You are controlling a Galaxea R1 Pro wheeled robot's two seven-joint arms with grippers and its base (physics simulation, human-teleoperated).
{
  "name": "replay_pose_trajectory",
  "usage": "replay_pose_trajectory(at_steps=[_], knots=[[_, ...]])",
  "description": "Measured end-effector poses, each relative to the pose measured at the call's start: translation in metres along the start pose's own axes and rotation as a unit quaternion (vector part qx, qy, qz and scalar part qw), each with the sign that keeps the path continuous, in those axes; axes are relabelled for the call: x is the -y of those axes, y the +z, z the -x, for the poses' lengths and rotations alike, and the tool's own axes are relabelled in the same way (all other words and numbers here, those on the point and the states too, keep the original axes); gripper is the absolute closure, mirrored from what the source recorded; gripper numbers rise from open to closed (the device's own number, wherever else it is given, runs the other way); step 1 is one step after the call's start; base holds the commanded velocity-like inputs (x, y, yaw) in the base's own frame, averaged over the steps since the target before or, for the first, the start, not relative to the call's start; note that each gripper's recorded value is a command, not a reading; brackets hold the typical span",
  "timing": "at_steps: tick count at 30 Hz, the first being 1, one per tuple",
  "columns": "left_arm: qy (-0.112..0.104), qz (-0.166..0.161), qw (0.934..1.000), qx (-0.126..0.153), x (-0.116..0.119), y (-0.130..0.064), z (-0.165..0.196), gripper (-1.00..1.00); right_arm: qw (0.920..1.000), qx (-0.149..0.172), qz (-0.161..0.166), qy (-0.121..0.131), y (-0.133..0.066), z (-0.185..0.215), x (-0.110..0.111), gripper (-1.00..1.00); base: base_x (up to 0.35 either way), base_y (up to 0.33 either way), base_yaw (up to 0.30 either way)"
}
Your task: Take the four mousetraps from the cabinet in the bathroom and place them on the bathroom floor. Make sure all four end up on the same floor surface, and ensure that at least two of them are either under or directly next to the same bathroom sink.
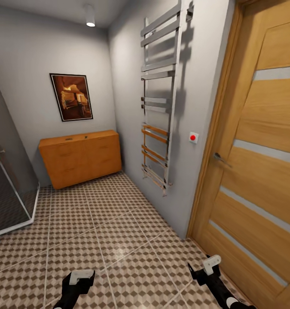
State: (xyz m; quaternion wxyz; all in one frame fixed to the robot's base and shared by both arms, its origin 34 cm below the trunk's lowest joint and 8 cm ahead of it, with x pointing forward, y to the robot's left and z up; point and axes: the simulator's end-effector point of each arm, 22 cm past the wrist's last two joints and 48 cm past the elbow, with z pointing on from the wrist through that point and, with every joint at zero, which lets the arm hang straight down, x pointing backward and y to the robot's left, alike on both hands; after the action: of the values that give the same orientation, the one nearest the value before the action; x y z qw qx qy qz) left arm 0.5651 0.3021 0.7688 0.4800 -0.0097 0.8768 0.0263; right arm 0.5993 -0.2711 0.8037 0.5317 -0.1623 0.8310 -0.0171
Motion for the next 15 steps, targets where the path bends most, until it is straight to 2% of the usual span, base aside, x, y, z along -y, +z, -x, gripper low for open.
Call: replay_pose_trajectory(at_steps=[15], knots=[[0.0, 0.0, 1.0, 0.0, -0.0001, -0.0001, -0.0001, -1.0, 1.0, 0.0, 0.0, 0.0, 0.0, 0.0, -0.0001, -1.0, 0.329, 0.0, 0.285]])
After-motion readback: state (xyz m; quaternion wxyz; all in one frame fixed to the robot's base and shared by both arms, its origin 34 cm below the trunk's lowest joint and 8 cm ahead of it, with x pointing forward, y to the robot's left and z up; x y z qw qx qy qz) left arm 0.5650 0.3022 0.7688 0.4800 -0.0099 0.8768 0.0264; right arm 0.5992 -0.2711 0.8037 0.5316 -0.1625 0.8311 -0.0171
